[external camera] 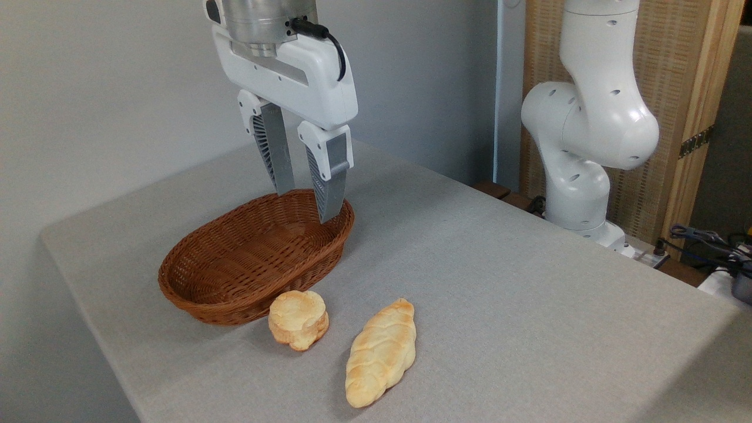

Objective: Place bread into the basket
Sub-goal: 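Move the open gripper down over the elongated braided bread loaf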

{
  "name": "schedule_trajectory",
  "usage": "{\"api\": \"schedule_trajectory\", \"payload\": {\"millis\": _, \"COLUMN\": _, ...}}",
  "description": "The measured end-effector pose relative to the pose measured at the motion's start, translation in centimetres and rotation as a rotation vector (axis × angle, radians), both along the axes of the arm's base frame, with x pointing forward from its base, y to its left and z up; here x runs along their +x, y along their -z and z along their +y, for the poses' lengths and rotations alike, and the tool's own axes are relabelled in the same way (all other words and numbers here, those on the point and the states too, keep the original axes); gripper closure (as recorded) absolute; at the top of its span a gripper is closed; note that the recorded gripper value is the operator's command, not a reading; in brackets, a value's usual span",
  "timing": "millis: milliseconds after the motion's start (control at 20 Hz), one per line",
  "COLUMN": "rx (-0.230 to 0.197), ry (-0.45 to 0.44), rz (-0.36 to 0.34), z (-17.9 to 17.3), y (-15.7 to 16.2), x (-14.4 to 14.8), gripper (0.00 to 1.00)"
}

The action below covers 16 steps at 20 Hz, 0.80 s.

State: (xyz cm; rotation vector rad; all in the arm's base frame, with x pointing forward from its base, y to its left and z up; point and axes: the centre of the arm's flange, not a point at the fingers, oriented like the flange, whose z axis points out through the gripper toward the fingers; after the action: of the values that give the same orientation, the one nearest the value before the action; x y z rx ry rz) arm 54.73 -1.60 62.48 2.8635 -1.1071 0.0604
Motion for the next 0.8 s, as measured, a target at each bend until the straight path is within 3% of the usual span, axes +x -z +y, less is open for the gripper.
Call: {"api": "schedule_trajectory", "payload": {"millis": 800, "rx": -0.001, "ry": -0.001, "rz": -0.007, "z": 1.2, "y": 1.5, "x": 0.2, "gripper": 0.00}}
